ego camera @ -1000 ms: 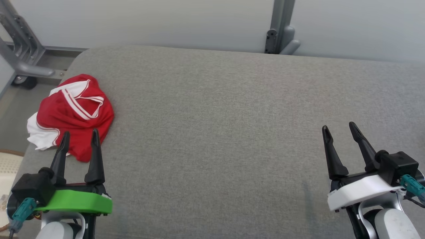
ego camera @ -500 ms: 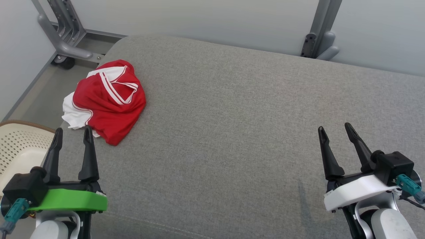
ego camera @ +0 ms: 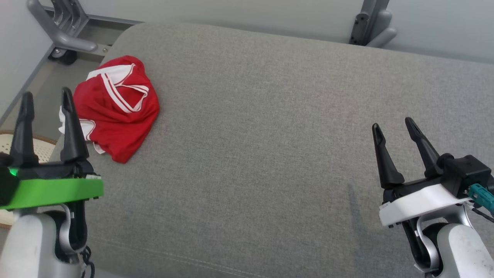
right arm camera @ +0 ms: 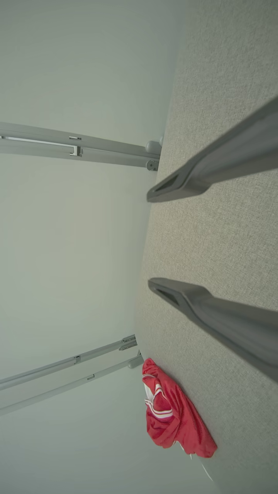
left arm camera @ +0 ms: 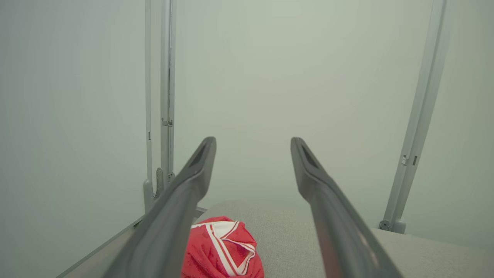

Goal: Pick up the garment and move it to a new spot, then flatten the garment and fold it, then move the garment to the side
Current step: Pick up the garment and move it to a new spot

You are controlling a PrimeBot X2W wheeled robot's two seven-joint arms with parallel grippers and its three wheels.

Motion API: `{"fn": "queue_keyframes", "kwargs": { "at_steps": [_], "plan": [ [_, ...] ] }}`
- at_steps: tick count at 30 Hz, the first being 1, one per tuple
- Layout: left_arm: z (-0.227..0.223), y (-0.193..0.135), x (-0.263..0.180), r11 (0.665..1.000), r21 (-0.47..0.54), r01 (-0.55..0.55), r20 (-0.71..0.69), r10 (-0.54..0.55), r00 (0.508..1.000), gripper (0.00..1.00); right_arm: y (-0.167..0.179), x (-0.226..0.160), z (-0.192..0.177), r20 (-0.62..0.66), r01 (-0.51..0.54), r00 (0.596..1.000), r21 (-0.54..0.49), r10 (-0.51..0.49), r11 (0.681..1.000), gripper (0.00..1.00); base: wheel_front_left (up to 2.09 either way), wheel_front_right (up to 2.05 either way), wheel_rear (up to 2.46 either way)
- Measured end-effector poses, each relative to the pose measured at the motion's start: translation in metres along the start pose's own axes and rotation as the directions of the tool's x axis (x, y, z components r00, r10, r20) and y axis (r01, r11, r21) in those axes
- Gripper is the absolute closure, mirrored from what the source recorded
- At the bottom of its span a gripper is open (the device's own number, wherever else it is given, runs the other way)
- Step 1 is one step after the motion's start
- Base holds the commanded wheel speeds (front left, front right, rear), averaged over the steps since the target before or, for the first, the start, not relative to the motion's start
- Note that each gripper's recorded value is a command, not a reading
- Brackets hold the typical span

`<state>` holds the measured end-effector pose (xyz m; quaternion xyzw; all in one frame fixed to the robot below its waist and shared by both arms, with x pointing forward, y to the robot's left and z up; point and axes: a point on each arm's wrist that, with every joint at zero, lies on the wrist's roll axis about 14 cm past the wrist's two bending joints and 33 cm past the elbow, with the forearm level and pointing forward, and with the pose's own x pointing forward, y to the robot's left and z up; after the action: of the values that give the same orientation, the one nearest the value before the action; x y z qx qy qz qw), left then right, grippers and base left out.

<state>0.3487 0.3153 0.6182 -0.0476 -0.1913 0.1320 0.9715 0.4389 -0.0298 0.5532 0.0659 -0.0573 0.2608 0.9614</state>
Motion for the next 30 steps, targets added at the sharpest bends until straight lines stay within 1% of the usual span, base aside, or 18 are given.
{"fn": "queue_keyframes", "kwargs": {
  "at_steps": [3, 6, 9, 11, 13, 16, 17, 20, 23, 25, 27, 28, 29, 30],
  "plan": [
    [-0.002, 0.001, 0.025, 1.0, 0.01, 0.008, 0.015, -0.008, 1.0, 0.0, -0.003, 0.008, -0.003, -0.004, -0.006, 1.0, -0.003, 0.006, 1.0, 0.0, 0.0, 0.0, 0.0],
    [-0.023, 0.004, 0.047, 1.0, 0.023, 0.015, -0.031, -0.015, 0.999, 0.0, -0.009, 0.017, -0.005, -0.002, -0.012, 1.0, -0.004, 0.012, 1.0, 0.0, 0.0, 0.0, 0.0],
    [-0.065, 0.01, 0.063, 1.0, 0.022, 0.008, -0.139, -0.004, 0.99, 0.0, -0.016, 0.024, -0.014, -0.012, -0.007, 1.0, 0.001, 0.007, 1.0, 0.0, 0.0, 0.0, 0.0],
    [-0.098, 0.016, 0.066, 1.0, 0.029, -0.003, -0.227, 0.009, 0.974, 0.0, -0.021, 0.027, -0.021, -0.022, 0.002, 1.0, 0.009, -0.002, 1.0, 0.0, 0.0, 0.0, 0.0],
    [-0.132, 0.021, 0.065, 0.999, 0.03, -0.012, -0.316, 0.021, 0.949, 0.0, -0.028, 0.029, -0.03, -0.037, 0.014, 0.999, 0.017, -0.013, 1.0, 0.0, 0.0, 0.0, 0.0],
    [-0.182, 0.022, 0.058, 0.999, 0.039, -0.009, -0.447, 0.026, 0.894, 0.0, -0.038, 0.03, -0.045, -0.063, 0.035, 0.997, 0.024, -0.033, 0.999, 0.0, 0.0, 0.0, 0.0],
    [-0.182, 0.022, 0.058, 0.999, 0.039, -0.009, -0.447, 0.026, 0.894, 0.0, -0.038, 0.03, -0.045, -0.063, 0.035, 0.997, 0.024, -0.033, 0.999, 0.0, 0.0, 0.0, 0.0],
    [-0.227, 0.023, 0.045, 0.999, 0.038, -0.019, -0.56, 0.037, 0.827, 0.0, -0.048, 0.03, -0.059, -0.091, 0.056, 0.994, 0.029, -0.053, 0.998, 0.0, 0.0, 0.0, 0.0],
    [-0.261, 0.024, 0.032, 0.998, 0.05, -0.024, -0.645, 0.051, 0.763, 0.0, -0.058, 0.028, -0.072, -0.116, 0.077, 0.991, 0.032, -0.073, 0.997, 0.0, 0.0, 0.0, 0.0],
    [-0.279, 0.025, 0.026, 0.998, 0.051, -0.036, -0.683, 0.061, 0.728, 0.0, -0.063, 0.027, -0.08, -0.133, 0.09, 0.988, 0.033, -0.085, 0.995, 0.0, 0.0, 0.0, 0.0],
    [-0.292, 0.021, 0.021, 0.998, 0.052, -0.022, -0.711, 0.052, 0.701, 0.0, -0.068, 0.025, -0.086, -0.148, 0.101, 0.984, 0.032, -0.095, 0.994, 0.0, 0.0, 0.0, 0.0],
    [-0.297, 0.019, 0.021, 0.999, 0.044, -0.023, -0.716, 0.048, 0.696, 0.04, -0.07, 0.024, -0.089, -0.153, 0.106, 0.983, 0.031, -0.1, 0.994, 0.0, 0.0, 0.0, 0.0],
    [-0.3, 0.017, 0.021, 0.999, 0.04, -0.022, -0.721, 0.044, 0.692, 0.55, -0.072, 0.023, -0.091, -0.157, 0.111, 0.982, 0.03, -0.105, 0.993, 0.0, 0.0, 0.0, 0.0],
    [-0.303, 0.017, 0.021, 0.999, 0.042, -0.014, -0.726, 0.04, 0.687, 0.87, -0.074, 0.023, -0.092, -0.16, 0.116, 0.981, 0.028, -0.11, 0.993, 0.0, 0.0, 0.0, 0.0]
  ]
}}
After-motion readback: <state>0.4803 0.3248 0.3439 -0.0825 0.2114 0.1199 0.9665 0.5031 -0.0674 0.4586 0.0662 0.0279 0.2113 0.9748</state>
